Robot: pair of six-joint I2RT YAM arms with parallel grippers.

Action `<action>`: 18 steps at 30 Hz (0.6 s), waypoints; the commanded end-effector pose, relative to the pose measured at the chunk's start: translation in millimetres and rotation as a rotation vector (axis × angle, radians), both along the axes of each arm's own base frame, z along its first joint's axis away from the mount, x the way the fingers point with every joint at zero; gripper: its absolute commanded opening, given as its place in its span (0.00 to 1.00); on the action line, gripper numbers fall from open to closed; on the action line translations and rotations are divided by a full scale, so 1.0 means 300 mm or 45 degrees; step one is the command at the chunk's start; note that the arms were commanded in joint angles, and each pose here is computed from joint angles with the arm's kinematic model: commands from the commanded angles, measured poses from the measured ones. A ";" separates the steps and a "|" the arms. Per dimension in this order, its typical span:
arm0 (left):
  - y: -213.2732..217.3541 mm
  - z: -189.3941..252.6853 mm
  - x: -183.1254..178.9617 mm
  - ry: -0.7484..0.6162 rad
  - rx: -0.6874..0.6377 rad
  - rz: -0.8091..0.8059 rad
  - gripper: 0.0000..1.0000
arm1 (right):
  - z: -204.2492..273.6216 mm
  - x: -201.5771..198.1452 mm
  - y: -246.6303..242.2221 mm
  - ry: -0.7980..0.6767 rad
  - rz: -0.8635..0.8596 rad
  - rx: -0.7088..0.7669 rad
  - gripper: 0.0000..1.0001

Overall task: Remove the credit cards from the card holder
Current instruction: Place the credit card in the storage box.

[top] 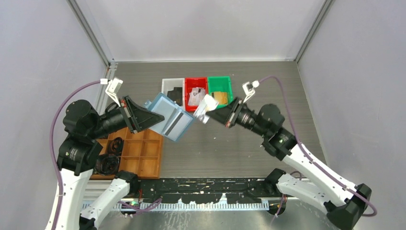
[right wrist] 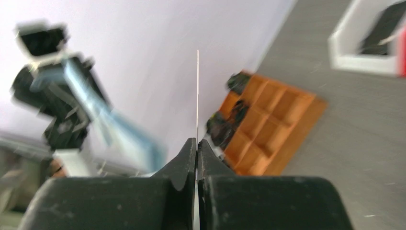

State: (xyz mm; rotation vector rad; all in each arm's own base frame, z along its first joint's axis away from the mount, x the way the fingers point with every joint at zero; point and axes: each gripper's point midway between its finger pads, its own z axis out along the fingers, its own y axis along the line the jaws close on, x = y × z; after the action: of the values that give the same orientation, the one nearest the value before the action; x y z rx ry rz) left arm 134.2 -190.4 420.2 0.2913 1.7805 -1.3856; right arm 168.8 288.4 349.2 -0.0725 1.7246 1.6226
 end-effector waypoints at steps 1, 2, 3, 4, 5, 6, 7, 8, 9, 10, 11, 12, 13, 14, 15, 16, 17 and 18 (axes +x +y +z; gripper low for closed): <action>0.014 0.070 -0.038 -0.234 0.042 -0.023 0.00 | -0.011 0.150 -0.089 0.036 -0.106 -0.213 0.01; 0.016 0.068 -0.041 -0.253 0.055 -0.025 0.00 | -0.034 0.190 -0.089 0.062 -0.108 -0.270 0.00; 0.017 0.065 -0.042 -0.268 0.067 -0.028 0.00 | -0.078 0.241 -0.075 0.099 -0.100 -0.339 0.00; 0.019 0.061 -0.046 -0.279 0.077 -0.029 0.00 | -0.113 0.291 -0.068 0.111 -0.109 -0.412 0.01; 0.021 0.055 -0.048 -0.285 0.085 -0.029 0.00 | -0.153 0.343 -0.064 0.131 -0.135 -0.498 0.01; 0.023 0.051 -0.050 -0.290 0.093 -0.029 0.00 | -0.185 0.392 -0.057 0.138 -0.152 -0.575 0.01; 0.025 0.050 -0.052 -0.300 0.098 -0.028 0.00 | -0.219 0.441 -0.047 0.146 -0.161 -0.645 0.01; 0.026 0.047 -0.054 -0.305 0.103 -0.028 0.00 | -0.246 0.486 -0.037 0.157 -0.172 -0.692 0.01; 0.026 0.046 -0.056 -0.309 0.104 -0.028 0.00 | -0.276 0.535 -0.024 0.163 -0.180 -0.738 0.01; 0.027 0.045 -0.058 -0.312 0.106 -0.029 0.00 | -0.285 0.586 -0.009 0.148 -0.192 -0.774 0.01; 0.028 0.045 -0.060 -0.316 0.107 -0.028 0.00 | -0.319 0.630 0.002 0.150 -0.199 -0.817 0.01; 0.028 0.044 -0.062 -0.316 0.108 -0.031 0.00 | -0.352 0.675 0.012 0.154 -0.209 -0.861 0.01; 0.028 0.046 -0.066 -0.324 0.109 -0.035 0.00 | -0.378 0.712 0.022 0.161 -0.212 -0.900 0.01; 0.028 0.046 -0.069 -0.328 0.110 -0.039 0.00 | -0.412 0.749 0.032 0.172 -0.212 -0.942 0.01; 0.029 0.045 -0.071 -0.327 0.112 -0.039 0.00 | -0.440 0.783 0.043 0.184 -0.215 -0.972 0.01; 0.029 0.047 -0.072 -0.331 0.111 -0.040 0.00 | -0.462 0.814 0.055 0.190 -0.213 -0.992 0.01; 0.030 0.049 -0.075 -0.336 0.112 -0.042 0.00 | -0.481 0.840 0.070 0.195 -0.206 -1.006 0.01; 0.030 0.050 -0.077 -0.339 0.111 -0.043 0.00 | -0.495 0.864 0.085 0.202 -0.200 -1.012 0.01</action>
State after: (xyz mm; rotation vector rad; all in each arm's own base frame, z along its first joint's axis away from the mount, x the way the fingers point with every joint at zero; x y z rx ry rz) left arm 122.6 -182.7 416.1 0.4605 1.7130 -1.2485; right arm 400.7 312.2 183.8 -0.1125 2.3857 0.8548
